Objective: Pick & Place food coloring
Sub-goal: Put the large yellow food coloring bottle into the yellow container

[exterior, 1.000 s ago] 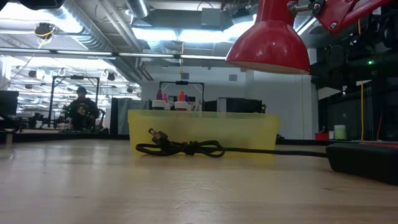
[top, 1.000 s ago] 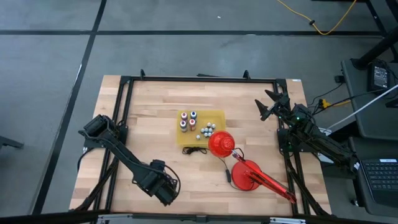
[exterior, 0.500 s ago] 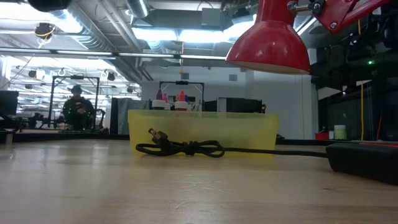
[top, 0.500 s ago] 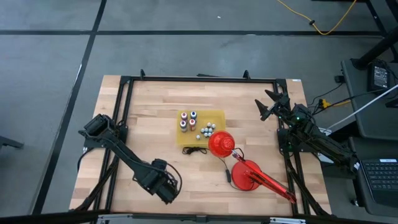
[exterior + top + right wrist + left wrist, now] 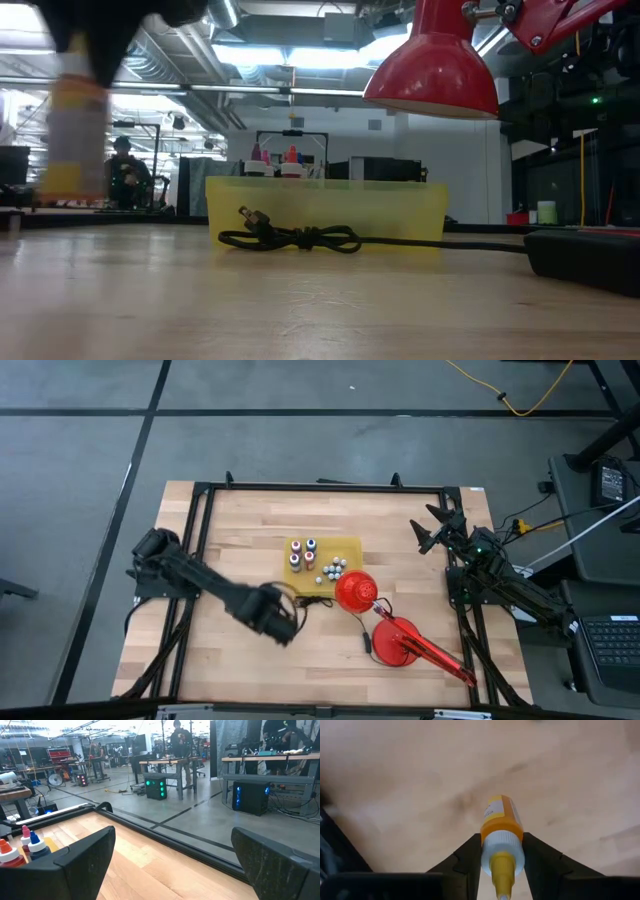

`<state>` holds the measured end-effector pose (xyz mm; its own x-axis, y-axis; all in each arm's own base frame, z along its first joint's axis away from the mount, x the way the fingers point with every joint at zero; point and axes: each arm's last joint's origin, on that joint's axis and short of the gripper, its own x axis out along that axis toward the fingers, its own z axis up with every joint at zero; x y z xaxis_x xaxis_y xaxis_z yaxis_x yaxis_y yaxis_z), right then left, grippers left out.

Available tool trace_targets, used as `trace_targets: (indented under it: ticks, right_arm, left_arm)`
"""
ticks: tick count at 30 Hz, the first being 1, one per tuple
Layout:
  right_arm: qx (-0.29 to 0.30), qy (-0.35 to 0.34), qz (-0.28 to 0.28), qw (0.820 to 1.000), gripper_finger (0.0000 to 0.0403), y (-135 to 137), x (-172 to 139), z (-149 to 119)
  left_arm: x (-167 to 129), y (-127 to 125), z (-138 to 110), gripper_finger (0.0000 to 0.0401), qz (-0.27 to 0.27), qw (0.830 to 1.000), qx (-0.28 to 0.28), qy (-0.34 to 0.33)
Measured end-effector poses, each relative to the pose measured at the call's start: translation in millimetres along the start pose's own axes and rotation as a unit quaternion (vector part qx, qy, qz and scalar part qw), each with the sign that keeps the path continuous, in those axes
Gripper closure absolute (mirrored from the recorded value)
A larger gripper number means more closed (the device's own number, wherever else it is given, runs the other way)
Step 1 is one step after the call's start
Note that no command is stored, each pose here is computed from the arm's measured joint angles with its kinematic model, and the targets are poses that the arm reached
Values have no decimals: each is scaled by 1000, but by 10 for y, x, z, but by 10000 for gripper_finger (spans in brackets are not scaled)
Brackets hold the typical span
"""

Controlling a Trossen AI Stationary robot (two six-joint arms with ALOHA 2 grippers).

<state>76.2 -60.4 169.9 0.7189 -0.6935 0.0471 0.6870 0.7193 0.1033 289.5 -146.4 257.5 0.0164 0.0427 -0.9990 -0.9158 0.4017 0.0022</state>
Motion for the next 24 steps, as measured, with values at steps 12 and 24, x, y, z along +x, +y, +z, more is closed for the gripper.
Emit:
trace_targets:
  ticks: [12,24]
  right_arm:
    - [0,0,0,1000,4,0,0,0]
    - [0,0,0,1000,4,0,0,0]
  left_arm:
    - [-466,132,829,285,-5,992,111,-53]
    - [-578,117,1411,286,-28,977,201,-72]
